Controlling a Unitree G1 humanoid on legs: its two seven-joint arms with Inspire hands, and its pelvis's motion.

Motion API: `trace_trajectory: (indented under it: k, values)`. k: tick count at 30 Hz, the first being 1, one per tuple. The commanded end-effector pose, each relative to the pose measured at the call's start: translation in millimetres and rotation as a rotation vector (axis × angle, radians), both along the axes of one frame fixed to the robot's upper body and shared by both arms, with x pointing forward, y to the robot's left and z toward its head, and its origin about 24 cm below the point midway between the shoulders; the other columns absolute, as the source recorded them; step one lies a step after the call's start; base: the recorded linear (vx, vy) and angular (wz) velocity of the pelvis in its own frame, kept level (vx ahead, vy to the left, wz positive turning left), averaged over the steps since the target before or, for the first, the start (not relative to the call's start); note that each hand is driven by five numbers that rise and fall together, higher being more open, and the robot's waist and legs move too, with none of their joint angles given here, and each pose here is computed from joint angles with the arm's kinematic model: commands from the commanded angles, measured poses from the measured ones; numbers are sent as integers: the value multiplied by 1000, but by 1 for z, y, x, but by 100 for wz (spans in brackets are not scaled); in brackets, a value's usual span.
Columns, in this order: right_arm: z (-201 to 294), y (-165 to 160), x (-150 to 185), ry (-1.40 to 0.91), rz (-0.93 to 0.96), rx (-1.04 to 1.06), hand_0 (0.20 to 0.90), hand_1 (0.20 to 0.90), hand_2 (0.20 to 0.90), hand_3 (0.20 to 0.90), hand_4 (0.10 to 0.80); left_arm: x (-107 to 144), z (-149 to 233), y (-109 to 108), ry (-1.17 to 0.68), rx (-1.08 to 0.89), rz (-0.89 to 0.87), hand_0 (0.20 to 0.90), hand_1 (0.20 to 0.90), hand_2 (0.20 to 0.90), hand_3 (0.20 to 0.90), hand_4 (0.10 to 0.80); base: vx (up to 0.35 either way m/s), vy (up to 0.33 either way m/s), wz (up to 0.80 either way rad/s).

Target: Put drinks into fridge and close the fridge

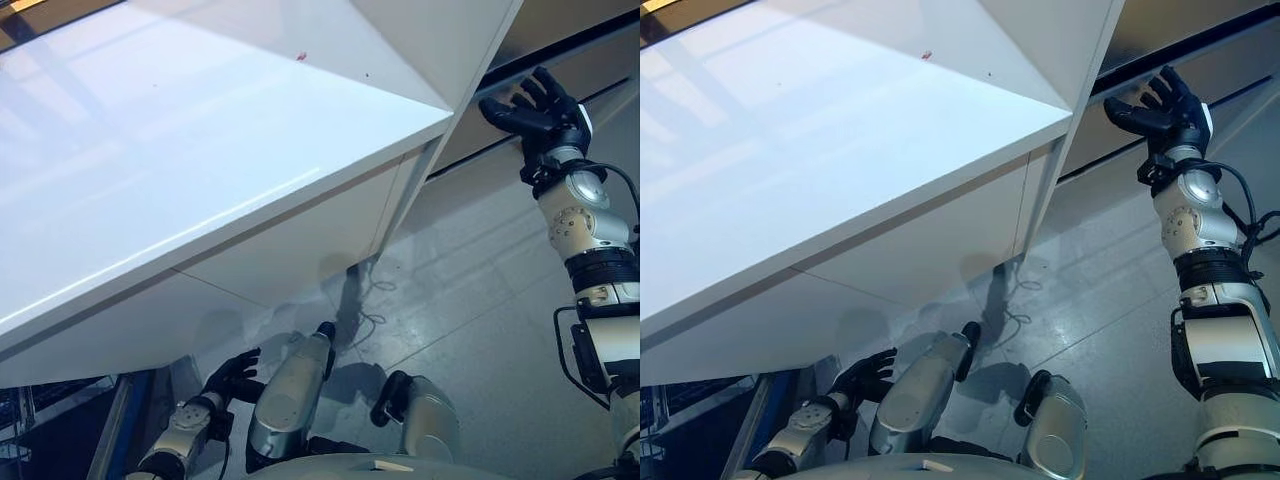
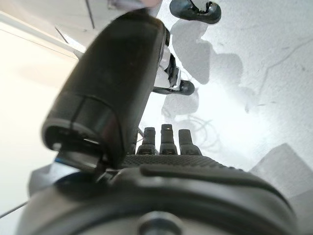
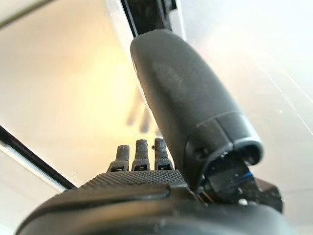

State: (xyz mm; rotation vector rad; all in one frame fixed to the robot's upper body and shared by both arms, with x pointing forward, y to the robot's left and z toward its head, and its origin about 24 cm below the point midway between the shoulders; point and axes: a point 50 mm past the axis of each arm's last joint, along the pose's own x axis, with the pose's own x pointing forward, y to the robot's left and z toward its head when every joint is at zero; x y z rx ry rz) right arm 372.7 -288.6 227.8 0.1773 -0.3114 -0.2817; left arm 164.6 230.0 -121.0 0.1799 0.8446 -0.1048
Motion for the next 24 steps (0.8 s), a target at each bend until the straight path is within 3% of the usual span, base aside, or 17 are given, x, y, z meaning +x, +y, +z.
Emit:
trace_trajectory:
  k: [1, 7, 13, 14, 15, 19, 24]
  values:
    - [76, 13, -27, -433, -28, -35, 900, 900, 900, 900, 800, -17, 0, 18, 15, 51, -19, 900, 900, 900, 900, 800, -12, -13, -29]
    - [32, 20, -33, -331, -6, 25, 900, 900, 900, 900, 800, -18, -3, 20, 55, 39, 33, 900, 900, 900, 900, 800, -38, -39, -35]
    - [-62, 14, -44, -31, 49, 71, 900, 900, 900, 900, 800, -21, -7, 12, 49, 11, 74, 900, 900, 900, 900, 800, -4, -39, -31]
    - [-103, 11, -58, 72, 73, 92, 900, 900, 900, 900, 800, -22, -8, 10, 45, 1, 89, 900, 900, 900, 900, 800, -17, -25, -28]
    - [-113, 10, -61, 114, 78, 104, 900, 900, 900, 900, 800, -24, -8, 9, 44, 1, 85, 900, 900, 900, 900, 800, -18, -26, -29]
    - [-232, 9, -129, 509, 90, 181, 900, 900, 900, 900, 800, -33, -10, 7, 41, -2, 91, 900, 900, 900, 900, 800, -18, -34, -27]
    - [-302, 11, -185, 850, 67, 191, 900, 900, 900, 900, 800, -38, -12, 16, 77, 7, 100, 900, 900, 900, 900, 800, -36, -21, -16]
